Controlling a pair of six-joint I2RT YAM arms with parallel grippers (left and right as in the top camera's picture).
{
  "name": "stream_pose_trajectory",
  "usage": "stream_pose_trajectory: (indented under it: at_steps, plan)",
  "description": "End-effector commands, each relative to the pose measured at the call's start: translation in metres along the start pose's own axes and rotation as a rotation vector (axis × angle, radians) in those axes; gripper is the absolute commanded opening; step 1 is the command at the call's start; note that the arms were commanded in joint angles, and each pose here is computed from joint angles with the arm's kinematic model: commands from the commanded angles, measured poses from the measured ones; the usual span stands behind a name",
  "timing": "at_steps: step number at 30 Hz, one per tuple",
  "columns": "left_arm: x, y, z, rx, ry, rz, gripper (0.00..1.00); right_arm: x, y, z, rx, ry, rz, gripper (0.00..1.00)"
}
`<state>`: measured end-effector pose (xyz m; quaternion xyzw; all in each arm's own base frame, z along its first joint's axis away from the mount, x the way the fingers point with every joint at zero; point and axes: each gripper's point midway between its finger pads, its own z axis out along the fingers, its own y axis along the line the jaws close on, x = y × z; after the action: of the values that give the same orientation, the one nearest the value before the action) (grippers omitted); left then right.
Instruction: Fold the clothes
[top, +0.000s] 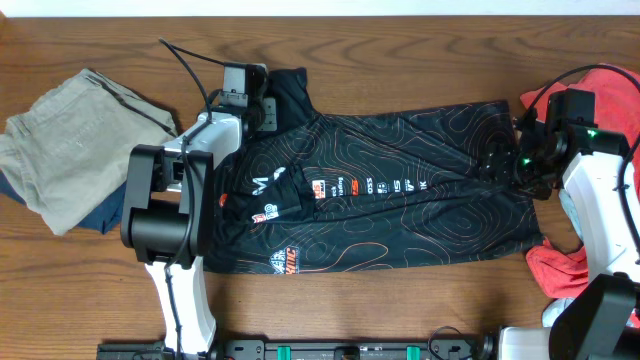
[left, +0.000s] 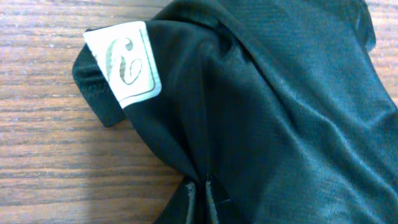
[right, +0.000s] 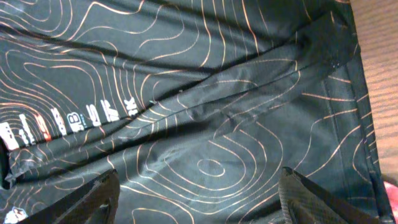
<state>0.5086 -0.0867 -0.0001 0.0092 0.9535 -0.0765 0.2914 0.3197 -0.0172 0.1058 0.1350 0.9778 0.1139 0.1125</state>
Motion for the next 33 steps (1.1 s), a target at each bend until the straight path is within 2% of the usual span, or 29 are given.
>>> stream_pose_trajectory:
  at_steps: [1,6,10,13,20,25,33]
  plan:
    - [0.045,0.014,0.014,-0.044,0.131,-0.034,0.06,-0.009,0.007,-0.003,-0.015,-0.044,-0.036,0.77]
    - [0.027,0.009,-0.015,-0.042,0.107,-0.071,0.06,-0.03,0.009,0.001,-0.015,-0.116,-0.059,0.76]
    - [0.008,0.004,-0.05,-0.037,0.07,-0.108,0.06,-0.044,0.005,0.025,0.015,-0.124,-0.071,0.79]
    - [0.008,0.0,-0.069,-0.031,0.081,-0.148,0.06,-0.068,0.002,0.045,0.033,-0.183,-0.088,0.8]
    - [0.038,0.001,-0.084,-0.043,0.213,-0.16,0.06,-0.142,-0.012,0.078,0.107,-0.43,-0.108,0.88]
    - [0.059,0.003,-0.088,-0.061,0.297,-0.166,0.06,-0.164,-0.016,0.104,0.095,-0.507,-0.087,0.94]
    - [0.077,0.006,-0.093,-0.076,0.363,-0.171,0.06,-0.185,-0.021,0.141,0.052,-0.594,-0.009,0.91]
